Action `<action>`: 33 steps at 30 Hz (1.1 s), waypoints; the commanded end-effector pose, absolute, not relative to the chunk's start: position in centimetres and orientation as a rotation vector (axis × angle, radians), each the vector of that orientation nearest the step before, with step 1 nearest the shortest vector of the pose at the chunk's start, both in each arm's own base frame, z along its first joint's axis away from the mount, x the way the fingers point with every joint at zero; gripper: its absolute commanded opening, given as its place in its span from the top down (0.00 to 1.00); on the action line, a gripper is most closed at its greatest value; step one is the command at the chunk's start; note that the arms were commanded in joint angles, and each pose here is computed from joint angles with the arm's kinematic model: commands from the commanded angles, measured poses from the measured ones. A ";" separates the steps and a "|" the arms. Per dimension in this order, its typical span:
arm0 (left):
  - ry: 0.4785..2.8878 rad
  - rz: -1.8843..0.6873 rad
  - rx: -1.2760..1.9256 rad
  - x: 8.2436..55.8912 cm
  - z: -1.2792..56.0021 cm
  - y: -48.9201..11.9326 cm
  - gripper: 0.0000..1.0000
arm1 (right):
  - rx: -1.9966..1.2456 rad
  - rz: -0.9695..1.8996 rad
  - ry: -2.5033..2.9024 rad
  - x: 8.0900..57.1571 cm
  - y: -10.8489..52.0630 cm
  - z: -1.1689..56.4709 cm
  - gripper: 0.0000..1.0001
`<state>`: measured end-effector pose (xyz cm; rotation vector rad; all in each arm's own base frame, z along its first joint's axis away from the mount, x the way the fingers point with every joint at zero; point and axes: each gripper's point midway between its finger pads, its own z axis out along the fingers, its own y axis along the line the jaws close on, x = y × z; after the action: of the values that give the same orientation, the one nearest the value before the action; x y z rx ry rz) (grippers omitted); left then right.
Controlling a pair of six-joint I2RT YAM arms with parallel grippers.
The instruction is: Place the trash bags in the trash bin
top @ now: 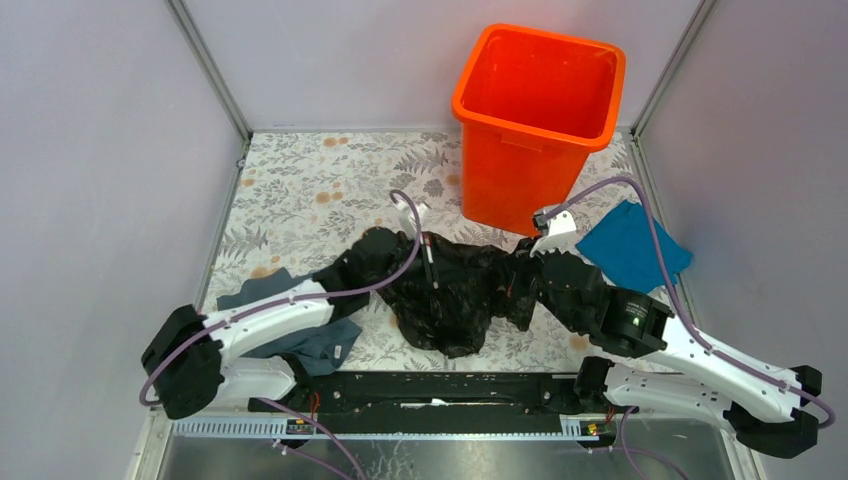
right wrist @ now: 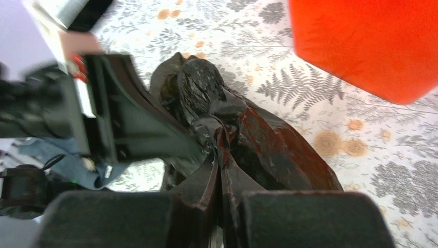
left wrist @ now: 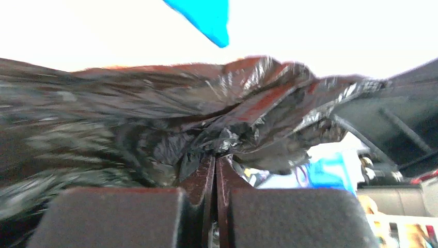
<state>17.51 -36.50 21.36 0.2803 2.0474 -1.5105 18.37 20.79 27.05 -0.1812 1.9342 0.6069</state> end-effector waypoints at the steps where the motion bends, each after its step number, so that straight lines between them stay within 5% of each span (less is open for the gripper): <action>1: 1.911 -1.193 0.229 23.1 27.0 -30.9 1.00 | -0.126 0.425 1.922 20.0 18.6 27.2 0.93; 7: 1.693 -0.935 0.357 26.5 42.8 -25.7 1.00 | -0.208 0.536 1.765 21.2 21.8 38.6 0.96; 13: 1.303 -1.096 0.541 19.9 58.8 -24.8 1.00 | -0.403 0.755 1.570 19.6 26.1 49.2 1.00; 15: 1.276 -1.149 0.508 18.7 57.6 -24.2 1.00 | -0.430 0.817 1.541 18.7 26.5 48.9 1.00; 17: 1.437 -1.158 0.418 20.2 49.8 -24.5 1.00 | -0.446 0.835 1.576 18.4 26.8 45.2 1.00; 22: 2.017 -1.064 0.185 20.7 26.7 -23.4 1.00 | -0.404 0.729 1.939 18.3 26.6 26.3 1.00; 25: 2.151 -0.944 0.137 19.7 21.2 -21.3 1.00 | -0.384 0.681 2.100 17.4 26.0 19.7 1.00; 29: 1.994 -0.867 0.235 21.5 28.8 -20.9 1.00 | -0.451 0.646 1.991 19.0 27.2 24.9 1.00; 33: 1.643 -1.005 0.434 20.4 46.9 -22.9 1.00 | -0.568 0.636 1.804 20.9 29.9 36.8 1.00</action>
<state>19.82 -21.86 26.00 0.2807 2.2202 -0.8875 18.01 27.10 20.64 -0.5820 2.1417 0.5423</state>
